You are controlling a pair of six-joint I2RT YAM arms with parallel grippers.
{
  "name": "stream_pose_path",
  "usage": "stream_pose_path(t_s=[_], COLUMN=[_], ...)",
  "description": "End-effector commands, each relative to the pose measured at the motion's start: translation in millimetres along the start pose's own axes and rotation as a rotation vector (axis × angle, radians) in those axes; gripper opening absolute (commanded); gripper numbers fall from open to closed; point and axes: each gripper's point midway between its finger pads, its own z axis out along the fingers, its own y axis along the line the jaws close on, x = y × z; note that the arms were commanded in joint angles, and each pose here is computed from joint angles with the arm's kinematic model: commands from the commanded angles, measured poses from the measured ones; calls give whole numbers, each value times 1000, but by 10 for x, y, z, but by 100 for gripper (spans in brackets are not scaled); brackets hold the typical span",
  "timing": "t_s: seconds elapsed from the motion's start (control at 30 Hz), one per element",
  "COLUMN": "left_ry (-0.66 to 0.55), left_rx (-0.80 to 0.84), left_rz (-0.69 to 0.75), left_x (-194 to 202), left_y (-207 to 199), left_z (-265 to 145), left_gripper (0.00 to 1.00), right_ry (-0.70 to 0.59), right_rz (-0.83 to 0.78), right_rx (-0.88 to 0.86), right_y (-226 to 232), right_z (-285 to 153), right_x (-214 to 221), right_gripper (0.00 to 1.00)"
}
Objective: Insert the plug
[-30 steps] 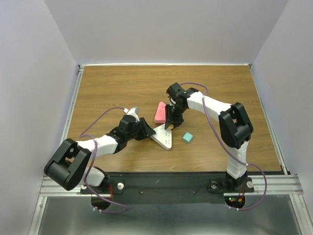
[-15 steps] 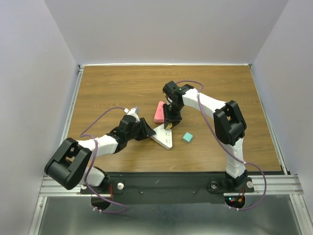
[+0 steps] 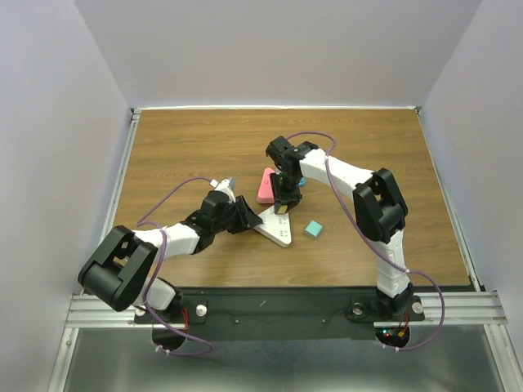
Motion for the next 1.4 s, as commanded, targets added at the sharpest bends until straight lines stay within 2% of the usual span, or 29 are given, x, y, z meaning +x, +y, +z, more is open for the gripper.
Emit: stream_pose_path(t_s=[0.0,0.1,0.17,0.2,0.27,0.3,0.4,0.5,0.8,0.87,0.93,1.0,1.03,1.13,1.2,1.27,1.37], left_ry=[39,33,31,31,26,26,16,7,-19,-33,-54,-83,-95,-128,-177,-210,-235], left_rx=[77,61,46,37,17,7,-20,-35,-85,-92,-113,-131,-130,-145,-156,-167,-158], left_rz=[90,86,79,75,62,57,43,35,22,23,30,41,56,86,127,152,215], left_x=[61,41,34,33,23,25,10,-3,-65,-103,-161,-250,-293,-414,-551,-642,-719], left_y=[-202,-182,-160,-147,-111,-97,-55,-32,46,46,55,45,19,-26,-83,-125,-255], left_z=[18,24,32,30,36,30,21,11,-17,-34,-54,-83,-103,-152,-225,-286,-355], left_gripper=[0,0,0,0,0,0,0,0,0,12,28,48,63,79,82,90,95], right_ry=[-23,-56,-86,-114,-149,-164,-232,-305,-477,-492,-536,-547,-583,-591,-595,-611,-631], right_rz=[-61,-60,-55,-54,-51,-48,-44,-40,-42,-41,-25,-7,20,82,117,171,221], right_rx=[279,270,262,251,234,233,200,172,122,122,125,136,124,130,124,106,88], right_y=[-645,-607,-574,-536,-486,-481,-384,-302,-238,-295,-373,-493,-582,-887,-1061,-1255,-1450], right_z=[745,619,514,409,272,221,-47,-309,-1034,-1116,-1291,-1325,-1459,-1445,-1442,-1448,-1462], right_x=[-22,-90,-146,-189,-253,-282,-396,-524,-697,-682,-689,-661,-693,-651,-534,-535,-452], right_gripper=[0,1,9,21,33,45,59,68,86,89,92,94,96,99,100,100,100])
